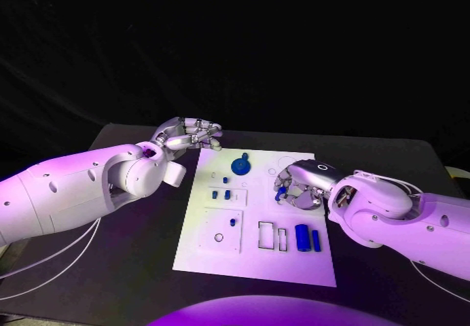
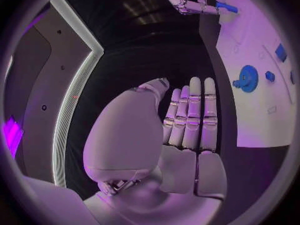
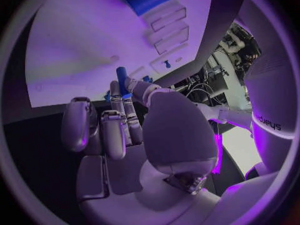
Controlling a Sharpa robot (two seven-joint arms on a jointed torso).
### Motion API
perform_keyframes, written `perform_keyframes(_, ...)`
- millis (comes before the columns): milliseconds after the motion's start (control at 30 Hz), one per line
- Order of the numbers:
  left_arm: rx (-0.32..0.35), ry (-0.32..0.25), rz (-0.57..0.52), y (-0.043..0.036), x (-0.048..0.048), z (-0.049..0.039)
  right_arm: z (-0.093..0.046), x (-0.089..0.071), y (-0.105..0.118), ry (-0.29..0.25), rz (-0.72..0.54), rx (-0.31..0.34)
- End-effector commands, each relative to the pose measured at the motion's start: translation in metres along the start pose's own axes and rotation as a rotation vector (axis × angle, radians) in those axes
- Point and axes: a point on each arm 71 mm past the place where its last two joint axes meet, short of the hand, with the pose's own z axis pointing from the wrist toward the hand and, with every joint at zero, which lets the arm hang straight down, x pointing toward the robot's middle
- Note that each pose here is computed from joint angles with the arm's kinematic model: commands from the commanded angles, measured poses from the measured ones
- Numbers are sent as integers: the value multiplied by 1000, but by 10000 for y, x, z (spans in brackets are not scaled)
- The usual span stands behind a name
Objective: Assemble the parts on the task board
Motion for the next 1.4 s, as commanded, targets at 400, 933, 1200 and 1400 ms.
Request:
perform_keyframes(400, -7, 23, -13, 11, 70, 52, 58, -184, 648, -83, 18, -186)
perform_keyframes(933, -5, 36, -24, 28, 168, 144, 266, 274, 1182, -41, 77, -334)
perform_keyframes(1200, -5, 42, -28, 35, 209, 176, 326, 514, 1263, 1, 83, -346)
perform_keyframes(1400, -6, 47, -30, 36, 229, 185, 345, 613, 1277, 23, 85, -343)
